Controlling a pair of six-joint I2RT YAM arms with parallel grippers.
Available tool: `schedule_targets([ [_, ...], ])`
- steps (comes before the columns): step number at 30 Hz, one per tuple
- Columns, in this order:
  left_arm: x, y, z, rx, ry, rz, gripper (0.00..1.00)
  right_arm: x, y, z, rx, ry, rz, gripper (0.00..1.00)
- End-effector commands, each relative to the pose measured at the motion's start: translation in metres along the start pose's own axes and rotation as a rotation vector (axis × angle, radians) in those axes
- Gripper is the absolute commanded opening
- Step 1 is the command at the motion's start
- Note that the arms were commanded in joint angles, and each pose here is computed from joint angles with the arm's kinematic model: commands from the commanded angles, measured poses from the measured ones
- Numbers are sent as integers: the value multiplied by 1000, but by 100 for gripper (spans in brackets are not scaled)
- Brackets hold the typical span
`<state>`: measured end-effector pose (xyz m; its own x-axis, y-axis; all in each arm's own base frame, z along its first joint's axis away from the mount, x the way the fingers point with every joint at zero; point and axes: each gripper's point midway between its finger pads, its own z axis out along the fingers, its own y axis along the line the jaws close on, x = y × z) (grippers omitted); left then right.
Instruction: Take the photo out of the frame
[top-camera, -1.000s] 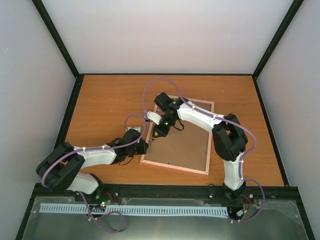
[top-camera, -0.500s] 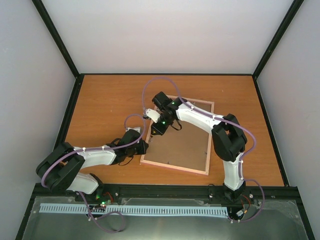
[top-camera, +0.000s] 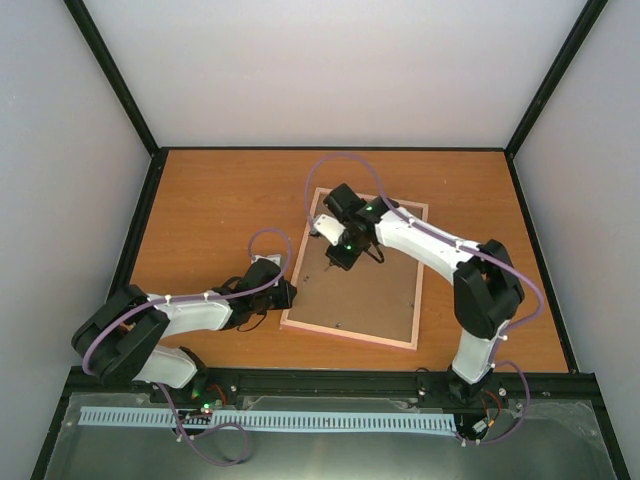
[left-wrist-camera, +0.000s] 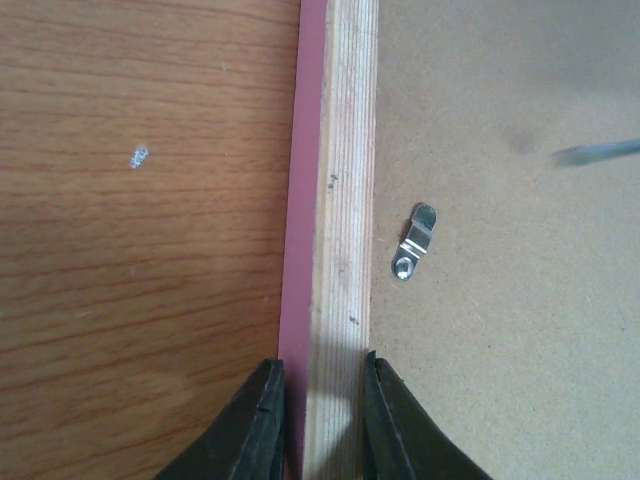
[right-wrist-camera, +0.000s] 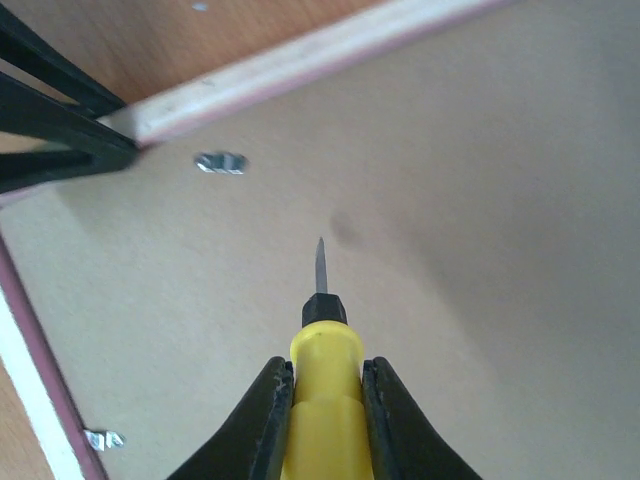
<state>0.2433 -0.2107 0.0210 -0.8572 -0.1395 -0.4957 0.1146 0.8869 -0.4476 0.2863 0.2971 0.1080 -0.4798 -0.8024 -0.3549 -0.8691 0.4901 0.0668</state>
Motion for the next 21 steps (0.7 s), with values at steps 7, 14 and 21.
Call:
schedule_targets([
  [7, 26, 15, -10, -39, 90, -29, 1, 16, -27, -52, 84, -76, 31, 3],
  [14, 59, 9, -31, 28, 171, -99, 1, 20, -46, -82, 130, -169, 46, 3],
  [21, 33, 4, -64, -72, 132, -130, 45, 16, -45, -91, 85, -241, 60, 3],
])
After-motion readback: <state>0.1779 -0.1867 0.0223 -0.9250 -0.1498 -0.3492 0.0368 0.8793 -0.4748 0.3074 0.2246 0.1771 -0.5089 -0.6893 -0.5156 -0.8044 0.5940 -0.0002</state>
